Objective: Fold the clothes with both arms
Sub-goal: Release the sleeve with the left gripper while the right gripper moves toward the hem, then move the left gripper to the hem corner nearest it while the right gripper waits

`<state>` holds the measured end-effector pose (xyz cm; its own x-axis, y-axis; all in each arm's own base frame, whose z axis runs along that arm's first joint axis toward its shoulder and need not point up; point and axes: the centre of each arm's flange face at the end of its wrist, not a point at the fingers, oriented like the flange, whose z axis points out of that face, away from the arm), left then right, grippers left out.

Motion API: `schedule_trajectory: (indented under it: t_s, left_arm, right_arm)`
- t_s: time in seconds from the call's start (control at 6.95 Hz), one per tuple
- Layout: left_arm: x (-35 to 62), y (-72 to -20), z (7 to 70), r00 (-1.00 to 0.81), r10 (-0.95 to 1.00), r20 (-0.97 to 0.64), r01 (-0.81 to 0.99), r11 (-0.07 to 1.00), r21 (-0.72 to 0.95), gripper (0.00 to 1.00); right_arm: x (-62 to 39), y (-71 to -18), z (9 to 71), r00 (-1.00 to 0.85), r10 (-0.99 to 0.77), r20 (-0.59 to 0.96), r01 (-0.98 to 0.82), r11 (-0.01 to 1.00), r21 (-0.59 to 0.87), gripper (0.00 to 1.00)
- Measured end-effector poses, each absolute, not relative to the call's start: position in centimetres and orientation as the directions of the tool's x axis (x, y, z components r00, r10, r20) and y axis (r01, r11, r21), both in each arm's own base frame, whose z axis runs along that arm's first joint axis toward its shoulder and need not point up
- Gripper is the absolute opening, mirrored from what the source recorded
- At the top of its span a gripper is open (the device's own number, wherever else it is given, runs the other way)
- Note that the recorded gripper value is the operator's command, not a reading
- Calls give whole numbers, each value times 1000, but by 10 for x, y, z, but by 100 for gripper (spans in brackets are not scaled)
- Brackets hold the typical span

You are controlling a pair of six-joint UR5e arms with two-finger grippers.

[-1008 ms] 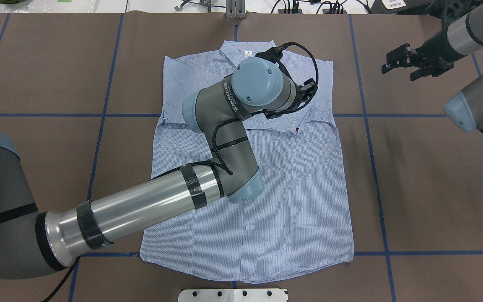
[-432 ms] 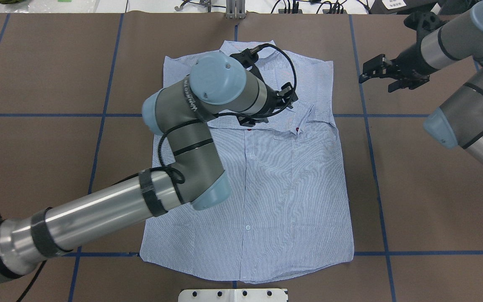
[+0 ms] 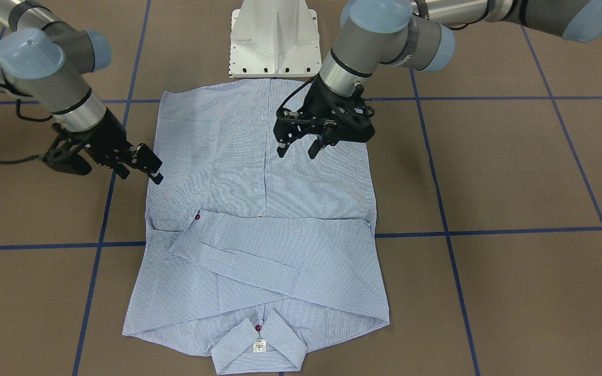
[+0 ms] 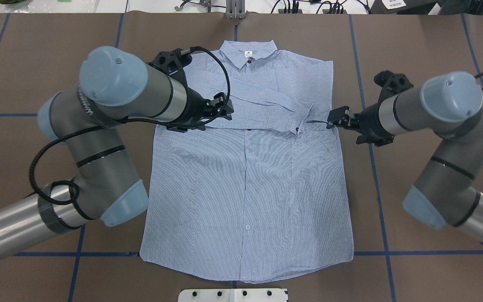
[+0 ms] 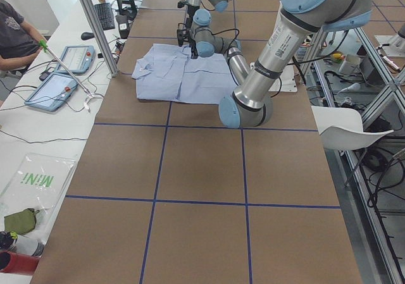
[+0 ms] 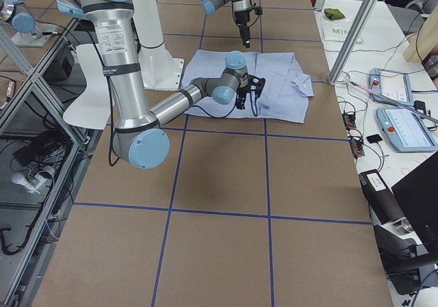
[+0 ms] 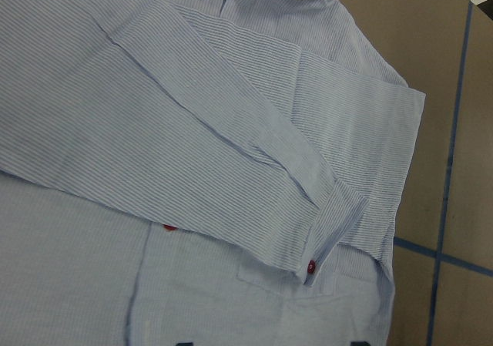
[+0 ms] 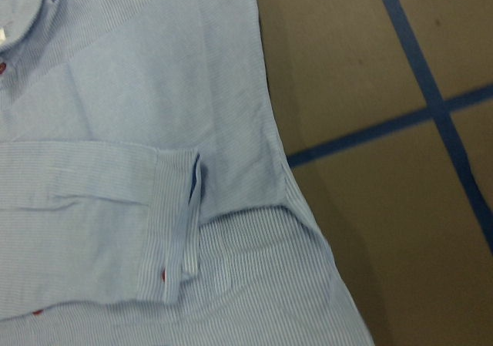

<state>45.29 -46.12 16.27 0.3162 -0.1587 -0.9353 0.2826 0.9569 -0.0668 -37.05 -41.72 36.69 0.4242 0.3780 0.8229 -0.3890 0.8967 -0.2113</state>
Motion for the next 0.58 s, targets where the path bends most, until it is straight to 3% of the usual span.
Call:
schedule_trajectory:
  t_s: [0.29, 0.58]
  left_arm:
    - [419, -464, 198, 354, -144, -924, 276, 960, -44, 75]
    - [413, -470, 211, 370, -156, -916, 282, 958, -49, 77]
  right_arm:
    - [-390, -309, 368, 391, 537, 747, -468, 815, -341, 97]
    - [-409, -233, 360, 452, 584, 674, -512, 789, -340, 94]
